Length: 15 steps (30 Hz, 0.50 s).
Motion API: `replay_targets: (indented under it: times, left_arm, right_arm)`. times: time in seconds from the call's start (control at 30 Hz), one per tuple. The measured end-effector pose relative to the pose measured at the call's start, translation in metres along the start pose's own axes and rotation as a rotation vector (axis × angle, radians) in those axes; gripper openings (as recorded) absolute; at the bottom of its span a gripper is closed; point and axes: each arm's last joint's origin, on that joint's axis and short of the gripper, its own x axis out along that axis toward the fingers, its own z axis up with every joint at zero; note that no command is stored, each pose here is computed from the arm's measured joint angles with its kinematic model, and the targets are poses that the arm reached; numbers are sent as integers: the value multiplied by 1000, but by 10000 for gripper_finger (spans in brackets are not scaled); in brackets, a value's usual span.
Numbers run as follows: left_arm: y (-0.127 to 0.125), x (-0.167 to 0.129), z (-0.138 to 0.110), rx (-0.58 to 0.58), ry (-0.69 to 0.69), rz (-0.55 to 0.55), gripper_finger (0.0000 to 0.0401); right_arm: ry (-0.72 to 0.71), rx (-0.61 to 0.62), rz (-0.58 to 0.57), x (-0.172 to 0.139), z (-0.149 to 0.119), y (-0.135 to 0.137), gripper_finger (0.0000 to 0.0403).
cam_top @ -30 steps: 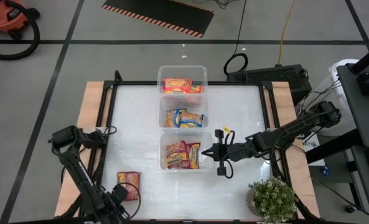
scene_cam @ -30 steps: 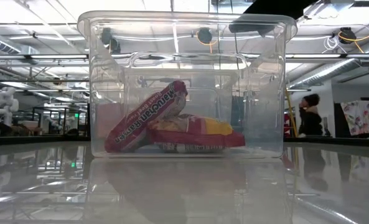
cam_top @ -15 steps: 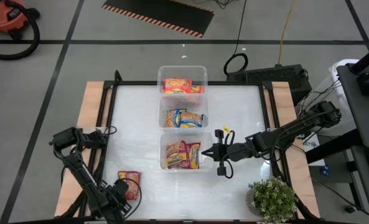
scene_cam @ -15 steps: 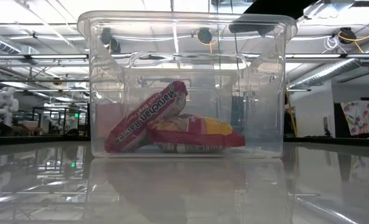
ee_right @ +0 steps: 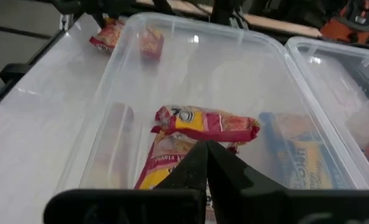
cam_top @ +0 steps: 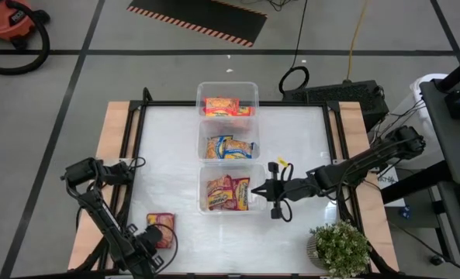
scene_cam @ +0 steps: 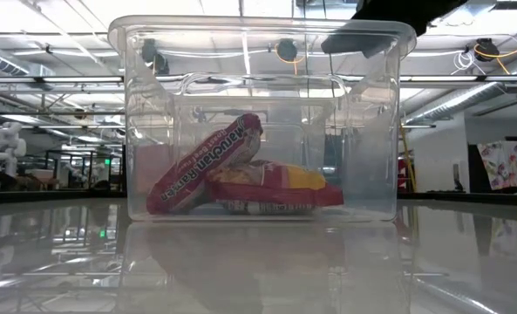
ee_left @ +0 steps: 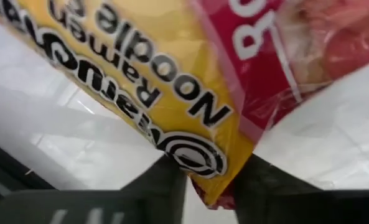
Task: Sort Maruchan noodles
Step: Put the red noodle pack into the bottom transparent bin
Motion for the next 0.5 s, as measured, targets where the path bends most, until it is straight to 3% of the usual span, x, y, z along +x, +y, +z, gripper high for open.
replay_targets:
  times: [0.27, 0.5]
  left_arm:
    - [2, -3, 5, 86, 3, 12, 16]
    - [22, -27, 19, 101, -8, 98, 6]
  right_arm:
    - [-66, 5, 2, 1, -1, 0, 2]
    - [-87, 6, 2, 1, 1, 0, 2]
